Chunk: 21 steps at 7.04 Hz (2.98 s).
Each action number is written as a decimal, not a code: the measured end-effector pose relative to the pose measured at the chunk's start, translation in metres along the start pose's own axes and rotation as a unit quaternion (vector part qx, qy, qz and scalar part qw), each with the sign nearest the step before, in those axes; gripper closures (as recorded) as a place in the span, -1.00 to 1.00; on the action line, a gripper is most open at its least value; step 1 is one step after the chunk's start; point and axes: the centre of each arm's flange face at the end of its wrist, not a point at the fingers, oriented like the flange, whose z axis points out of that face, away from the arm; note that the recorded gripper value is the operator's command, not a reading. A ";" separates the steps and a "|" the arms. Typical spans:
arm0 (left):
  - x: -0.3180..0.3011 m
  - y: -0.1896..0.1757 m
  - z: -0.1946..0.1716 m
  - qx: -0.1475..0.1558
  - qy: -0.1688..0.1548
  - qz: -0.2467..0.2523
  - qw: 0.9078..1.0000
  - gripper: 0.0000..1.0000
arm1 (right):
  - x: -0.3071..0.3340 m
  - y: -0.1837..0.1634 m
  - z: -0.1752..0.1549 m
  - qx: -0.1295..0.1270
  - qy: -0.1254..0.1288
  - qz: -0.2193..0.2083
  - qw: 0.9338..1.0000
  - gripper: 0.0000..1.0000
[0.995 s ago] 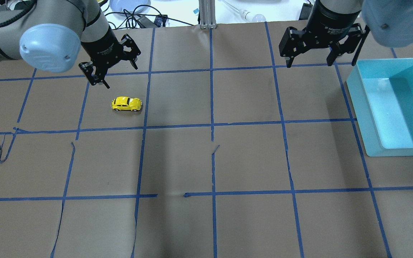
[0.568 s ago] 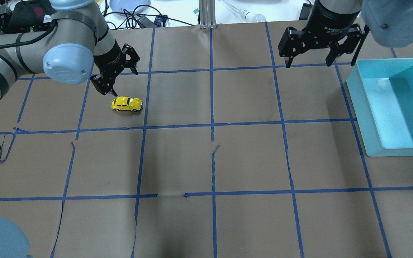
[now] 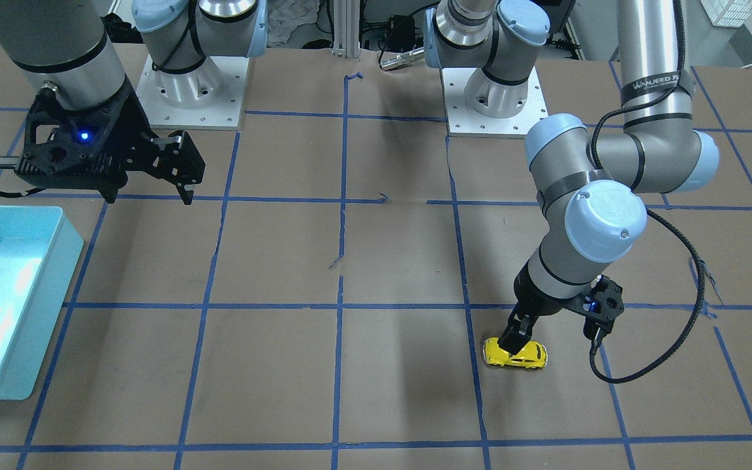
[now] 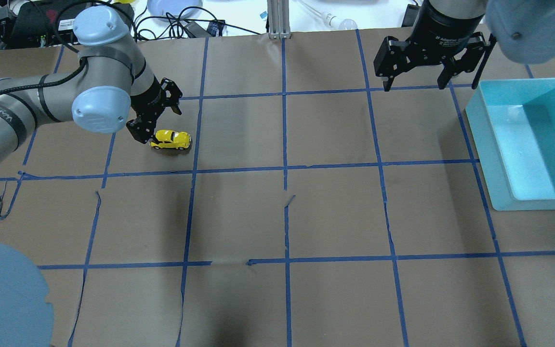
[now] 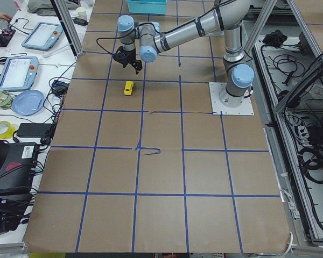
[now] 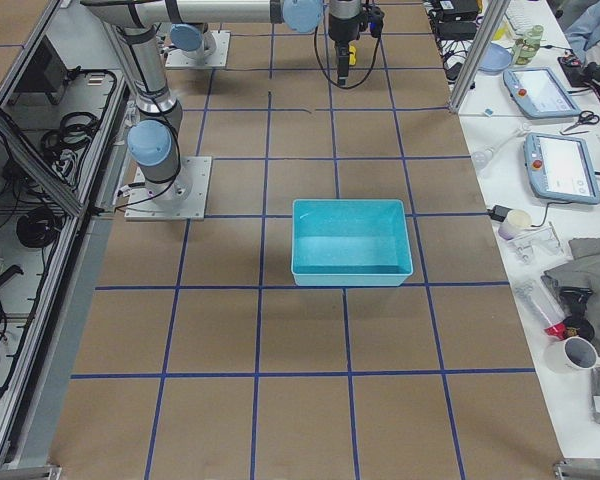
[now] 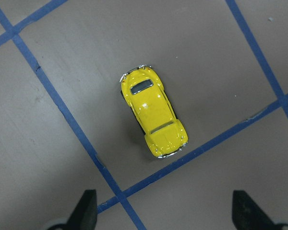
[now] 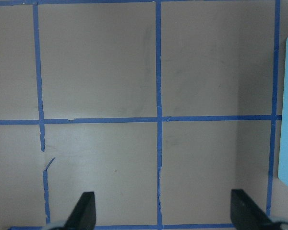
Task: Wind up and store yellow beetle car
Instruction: 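Close the left gripper around the yellow car's body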
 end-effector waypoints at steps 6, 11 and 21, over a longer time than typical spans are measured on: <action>0.001 -0.036 0.050 -0.023 0.023 -0.080 0.996 -1.00 | 0.000 0.000 0.000 0.000 0.000 0.000 1.000 -1.00; 0.002 -0.050 0.079 -0.036 0.025 -0.110 0.993 -1.00 | 0.000 0.000 0.000 0.000 0.000 0.000 1.000 -1.00; 0.000 -0.058 0.081 -0.035 0.033 -0.131 0.990 1.00 | 0.000 0.000 0.000 0.000 0.000 0.000 1.000 -1.00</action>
